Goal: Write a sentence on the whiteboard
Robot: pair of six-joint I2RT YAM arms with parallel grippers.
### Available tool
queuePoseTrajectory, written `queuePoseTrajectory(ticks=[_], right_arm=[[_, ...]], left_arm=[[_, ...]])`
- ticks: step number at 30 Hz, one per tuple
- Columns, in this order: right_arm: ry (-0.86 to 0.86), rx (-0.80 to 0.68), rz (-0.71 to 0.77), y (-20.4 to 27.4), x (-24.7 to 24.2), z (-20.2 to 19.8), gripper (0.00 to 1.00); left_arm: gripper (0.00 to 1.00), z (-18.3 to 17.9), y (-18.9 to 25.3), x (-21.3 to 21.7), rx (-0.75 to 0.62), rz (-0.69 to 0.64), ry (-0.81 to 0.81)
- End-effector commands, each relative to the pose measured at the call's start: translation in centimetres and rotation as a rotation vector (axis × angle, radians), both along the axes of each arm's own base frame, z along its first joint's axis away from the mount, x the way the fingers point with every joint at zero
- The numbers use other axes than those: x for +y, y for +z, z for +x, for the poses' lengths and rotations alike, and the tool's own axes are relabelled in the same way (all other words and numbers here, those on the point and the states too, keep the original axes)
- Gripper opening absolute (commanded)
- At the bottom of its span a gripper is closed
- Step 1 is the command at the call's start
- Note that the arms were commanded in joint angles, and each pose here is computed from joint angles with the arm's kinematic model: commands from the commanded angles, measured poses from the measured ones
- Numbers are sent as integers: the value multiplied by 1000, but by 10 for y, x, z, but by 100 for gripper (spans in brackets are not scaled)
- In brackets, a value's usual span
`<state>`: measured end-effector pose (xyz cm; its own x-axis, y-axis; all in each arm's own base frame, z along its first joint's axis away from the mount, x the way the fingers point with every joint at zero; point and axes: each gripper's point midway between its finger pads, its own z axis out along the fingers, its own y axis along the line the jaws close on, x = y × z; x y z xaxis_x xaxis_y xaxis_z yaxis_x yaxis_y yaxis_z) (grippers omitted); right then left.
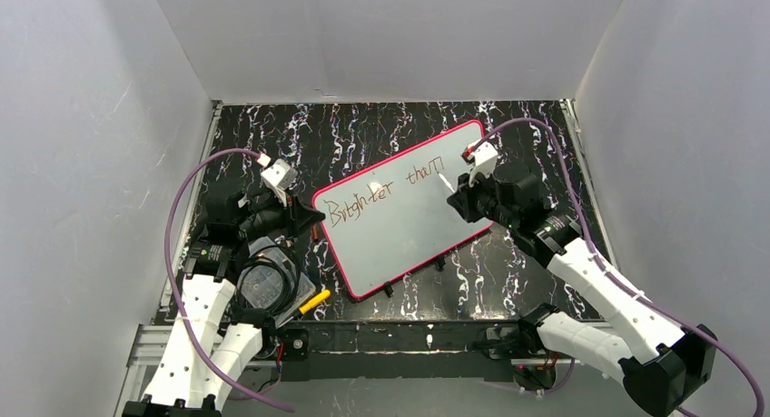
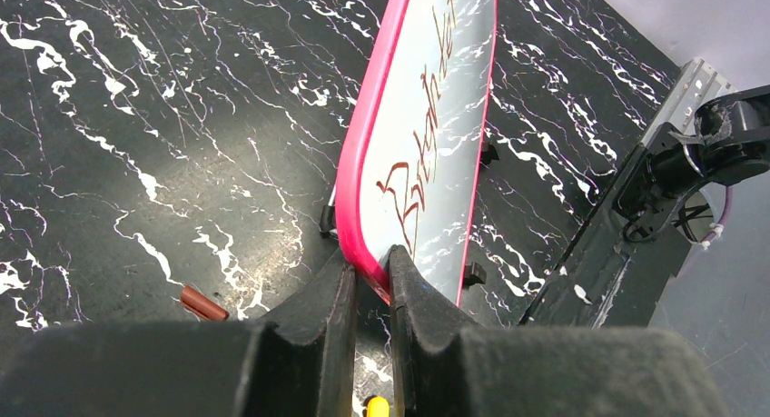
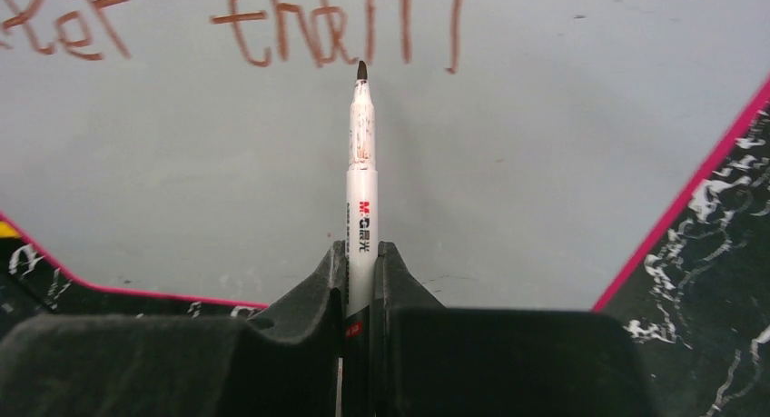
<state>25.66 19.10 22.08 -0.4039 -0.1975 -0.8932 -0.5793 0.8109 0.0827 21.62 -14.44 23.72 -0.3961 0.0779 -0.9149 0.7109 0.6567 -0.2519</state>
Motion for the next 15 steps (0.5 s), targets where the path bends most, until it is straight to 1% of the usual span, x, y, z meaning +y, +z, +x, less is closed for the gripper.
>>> queuePoseTrajectory(ticks=[1,7,11,15], right_arm=[[123,49,43,-5,26,-26,1],[175,50,15,-19,54,-48,1],[177,62,-9,-31,64,-49,1],[142,35,10,-30,67,-45,1]], left_arm=[[0,5,-12,11,-34,81,31],[0,6,-12,10,-31,77,31],[0,5,-12,10,-28,75,29],[0,6,-13,10,-28,75,31]])
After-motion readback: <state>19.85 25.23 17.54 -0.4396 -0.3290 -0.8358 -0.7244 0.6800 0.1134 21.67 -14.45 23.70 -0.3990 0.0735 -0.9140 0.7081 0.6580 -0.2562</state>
